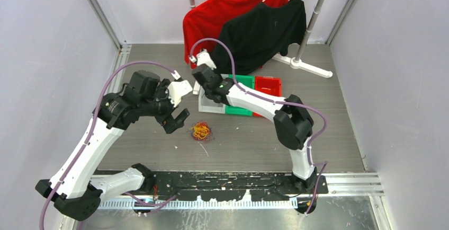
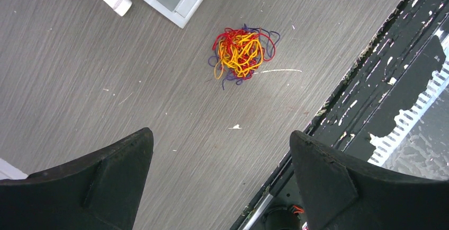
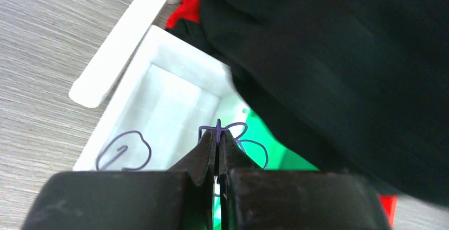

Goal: Untangle the cables

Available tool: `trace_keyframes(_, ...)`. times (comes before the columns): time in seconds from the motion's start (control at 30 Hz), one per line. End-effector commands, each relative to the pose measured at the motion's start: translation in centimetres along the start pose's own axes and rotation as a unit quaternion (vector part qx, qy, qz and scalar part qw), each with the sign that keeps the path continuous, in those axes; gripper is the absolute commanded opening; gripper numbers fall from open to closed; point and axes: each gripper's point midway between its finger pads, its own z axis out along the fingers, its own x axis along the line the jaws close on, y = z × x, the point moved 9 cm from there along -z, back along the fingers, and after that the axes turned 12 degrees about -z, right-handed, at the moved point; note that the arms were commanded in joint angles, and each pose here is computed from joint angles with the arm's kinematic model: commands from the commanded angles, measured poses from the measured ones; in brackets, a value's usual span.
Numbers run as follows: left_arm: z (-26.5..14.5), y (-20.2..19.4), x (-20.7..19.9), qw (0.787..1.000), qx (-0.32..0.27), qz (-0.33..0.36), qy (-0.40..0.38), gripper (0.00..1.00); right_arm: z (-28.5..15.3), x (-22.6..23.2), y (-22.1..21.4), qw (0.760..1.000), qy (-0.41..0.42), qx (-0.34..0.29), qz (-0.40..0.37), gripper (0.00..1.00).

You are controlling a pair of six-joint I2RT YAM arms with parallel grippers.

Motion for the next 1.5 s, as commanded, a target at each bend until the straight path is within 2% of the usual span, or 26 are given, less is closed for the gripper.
trace_keyframes(0.0, -1.0, 1.3, 0.2, 0.999, -0.043, 0.010, 0.013, 0.99, 0.0, 0.7, 2.4, 0.999, -0.022, -0.007, -0.044, 0.01)
trace_keyframes(0.1, -1.1, 1.2, 0.1, 0.999, -0.043, 0.011, 0.014, 0.99, 0.9, 2.2, 2.3, 0.998, -0.008, 0.005, -0.055, 0.01)
trace_keyframes(0.33, -1.3, 0.7, 0.0, 0.999, -0.041, 0.013, 0.012, 1.00, 2.0, 4.1, 1.9, 0.998, 0.056, -0.008, 0.016, 0.01)
trace_keyframes(0.37, -1.2, 0.7, 0.0, 0.999, -0.041, 0.013, 0.012, 0.99, 2.2, 4.0, 1.9, 0.997, 0.065, -0.007, 0.034, 0.05)
trace_keyframes(0.43, -1.2, 0.6, -0.1, 0.999, -0.039, 0.012, 0.009, 0.99, 2.6, 3.3, 1.8, 0.994, 0.082, -0.007, 0.077, 0.27)
trace_keyframes(0.47, -1.2, 0.5, -0.1, 0.999, -0.038, 0.012, 0.008, 0.99, 2.6, 2.7, 2.1, 0.989, 0.096, -0.010, 0.109, 0.33)
trace_keyframes(0.6, -0.7, 0.1, 0.0, 0.999, -0.033, 0.001, 0.002, 0.99, 2.5, 0.0, 2.2, 0.975, 0.121, -0.020, 0.183, 0.51)
trace_keyframes(0.67, -0.2, -0.2, 0.2, 0.999, -0.026, -0.017, -0.004, 1.00, 1.9, -1.0, 2.2, 0.974, 0.121, -0.028, 0.190, 0.59)
trace_keyframes(0.73, 0.4, -0.4, 0.8, 0.999, -0.022, -0.043, -0.011, 1.00, 1.1, -1.7, 2.4, 0.974, 0.118, -0.035, 0.192, 0.63)
trace_keyframes(0.83, 1.5, -0.6, 1.8, 0.997, -0.003, -0.074, -0.021, 0.98, -0.5, -2.9, 2.4, 0.972, 0.116, -0.047, 0.200, 0.64)
trace_keyframes(1.1, 6.9, -2.0, 2.8, 0.993, 0.032, -0.089, -0.064, 0.88, -5.6, -5.2, -0.2, 0.949, 0.132, -0.099, 0.267, 0.64)
trace_keyframes(1.23, 10.1, -2.2, 3.6, 0.991, 0.049, -0.097, -0.084, 0.74, -7.6, -5.4, -2.8, 0.938, 0.153, -0.104, 0.293, 0.59)
trace_keyframes(1.33, 12.7, -2.5, 4.4, 0.987, 0.075, -0.107, -0.094, 0.61, -9.0, -5.2, -5.1, 0.929, 0.183, -0.104, 0.304, 0.52)
trace_keyframes(1.47, 14.9, -3.0, 4.6, 0.981, 0.097, -0.120, -0.118, 0.54, -10.4, -4.9, -7.6, 0.920, 0.203, -0.105, 0.318, 0.47)
